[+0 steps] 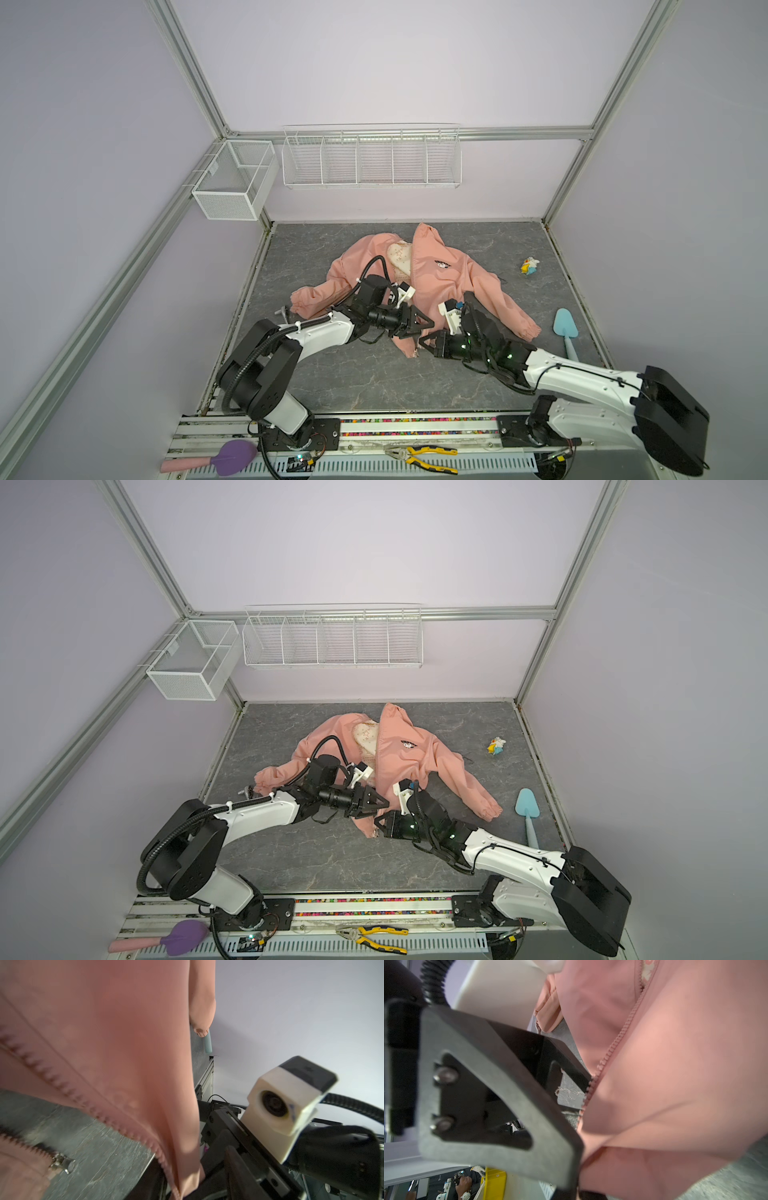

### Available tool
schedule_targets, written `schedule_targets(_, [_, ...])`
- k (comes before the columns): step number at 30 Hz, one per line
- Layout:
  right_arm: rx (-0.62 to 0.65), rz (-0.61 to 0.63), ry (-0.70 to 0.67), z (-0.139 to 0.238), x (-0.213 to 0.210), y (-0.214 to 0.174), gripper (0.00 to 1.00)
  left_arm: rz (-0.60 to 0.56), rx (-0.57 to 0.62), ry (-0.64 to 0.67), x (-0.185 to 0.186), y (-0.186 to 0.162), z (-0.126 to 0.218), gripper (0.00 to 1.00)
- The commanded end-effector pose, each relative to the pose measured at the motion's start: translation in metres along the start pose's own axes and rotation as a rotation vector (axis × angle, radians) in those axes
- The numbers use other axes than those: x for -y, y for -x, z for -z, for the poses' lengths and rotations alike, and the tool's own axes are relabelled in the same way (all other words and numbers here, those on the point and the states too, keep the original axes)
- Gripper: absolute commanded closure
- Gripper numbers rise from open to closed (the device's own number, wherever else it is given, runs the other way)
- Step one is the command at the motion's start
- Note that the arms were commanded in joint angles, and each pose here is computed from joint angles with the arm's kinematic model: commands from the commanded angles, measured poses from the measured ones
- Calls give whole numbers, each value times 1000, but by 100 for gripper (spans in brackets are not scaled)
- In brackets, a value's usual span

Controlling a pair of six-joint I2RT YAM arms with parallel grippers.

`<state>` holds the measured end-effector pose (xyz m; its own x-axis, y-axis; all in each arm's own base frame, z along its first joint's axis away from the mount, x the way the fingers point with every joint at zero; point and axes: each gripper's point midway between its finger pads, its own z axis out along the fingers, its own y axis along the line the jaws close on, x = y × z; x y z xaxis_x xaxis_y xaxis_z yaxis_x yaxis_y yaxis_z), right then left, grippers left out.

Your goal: Zip up the jacket

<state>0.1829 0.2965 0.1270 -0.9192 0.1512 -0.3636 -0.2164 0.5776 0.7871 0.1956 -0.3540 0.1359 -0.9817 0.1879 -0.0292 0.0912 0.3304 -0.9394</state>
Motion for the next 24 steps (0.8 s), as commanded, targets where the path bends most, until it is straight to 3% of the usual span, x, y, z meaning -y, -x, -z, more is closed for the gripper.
schedule_targets(1, [22, -2, -27, 8, 8, 0, 94, -22, -8, -24, 6, 5, -11, 59])
schedule_targets(7, [43, -3, -65, 20, 19, -2, 93, -20, -7, -43, 6, 8, -15, 66])
schedule_targets(11, [48, 2, -63, 24, 18, -1, 91, -24, -2, -62, 11, 10, -16, 85])
schedule_targets(16, [53, 2, -46, 26, 14, 1, 85, -29, 1, -79, 13, 10, -15, 100])
schedule_targets(24, [70, 0, -33, 29, 10, 6, 80, -34, 2, -82, 14, 9, -16, 100])
